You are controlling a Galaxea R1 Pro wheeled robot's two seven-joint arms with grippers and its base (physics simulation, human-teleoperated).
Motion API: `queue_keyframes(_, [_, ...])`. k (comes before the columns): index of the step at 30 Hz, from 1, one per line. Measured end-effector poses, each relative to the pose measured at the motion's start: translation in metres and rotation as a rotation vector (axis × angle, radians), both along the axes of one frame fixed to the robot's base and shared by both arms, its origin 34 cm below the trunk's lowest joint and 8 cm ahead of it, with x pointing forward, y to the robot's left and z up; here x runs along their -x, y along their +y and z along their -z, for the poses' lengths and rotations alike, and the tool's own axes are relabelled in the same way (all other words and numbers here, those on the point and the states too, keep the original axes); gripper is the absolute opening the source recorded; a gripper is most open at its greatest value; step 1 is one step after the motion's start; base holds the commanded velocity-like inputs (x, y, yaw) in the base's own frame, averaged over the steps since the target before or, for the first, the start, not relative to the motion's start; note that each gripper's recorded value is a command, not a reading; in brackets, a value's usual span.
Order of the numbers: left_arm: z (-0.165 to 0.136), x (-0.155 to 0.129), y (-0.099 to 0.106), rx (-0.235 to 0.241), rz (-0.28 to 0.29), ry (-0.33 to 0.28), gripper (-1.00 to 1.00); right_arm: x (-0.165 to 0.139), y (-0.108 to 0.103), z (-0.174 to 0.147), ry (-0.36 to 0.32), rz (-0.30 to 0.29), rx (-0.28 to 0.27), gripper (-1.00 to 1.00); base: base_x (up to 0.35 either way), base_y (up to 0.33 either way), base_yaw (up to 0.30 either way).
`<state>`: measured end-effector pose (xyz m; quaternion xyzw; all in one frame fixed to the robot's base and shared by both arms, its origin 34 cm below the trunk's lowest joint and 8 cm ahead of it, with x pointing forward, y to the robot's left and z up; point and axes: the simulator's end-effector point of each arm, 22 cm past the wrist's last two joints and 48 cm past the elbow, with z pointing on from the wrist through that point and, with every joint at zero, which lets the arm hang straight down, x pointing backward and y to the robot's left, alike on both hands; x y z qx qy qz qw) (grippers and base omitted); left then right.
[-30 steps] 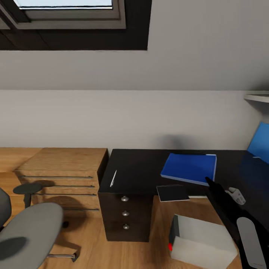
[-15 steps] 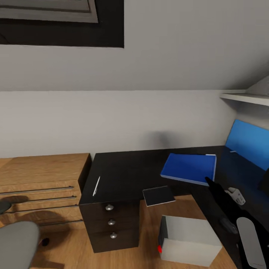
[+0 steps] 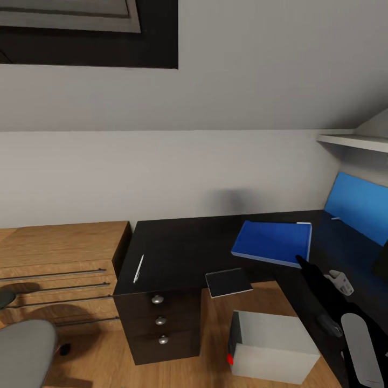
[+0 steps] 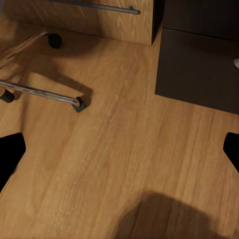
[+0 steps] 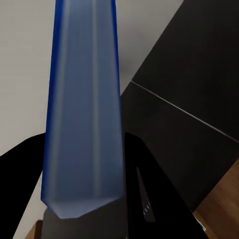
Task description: In the bedroom, organize the workspace by keeping the computer under the desk, ensuring the monitor is on the desk, placing the keyboard on the desk next to the monitor, placing the mouse on the desk next to the keyboard, moving the folder from the swivel chair onto the desk next to the mouse, stacking the notebook on top of the folder with the pen on top of the notebook, and positioning the swivel chair next to the desk.
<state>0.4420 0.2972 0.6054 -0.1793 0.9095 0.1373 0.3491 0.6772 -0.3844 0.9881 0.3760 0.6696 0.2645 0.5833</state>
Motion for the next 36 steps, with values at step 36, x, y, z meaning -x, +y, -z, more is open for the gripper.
queue_keyframes(36, [0.000, 0.000, -0.003, 0.004, -0.002, 0.001, 1.00, -0.068, -0.020, 0.068, -0.019, 0.767, -0.218, -1.00, 0.000, 0.000, 0.000])
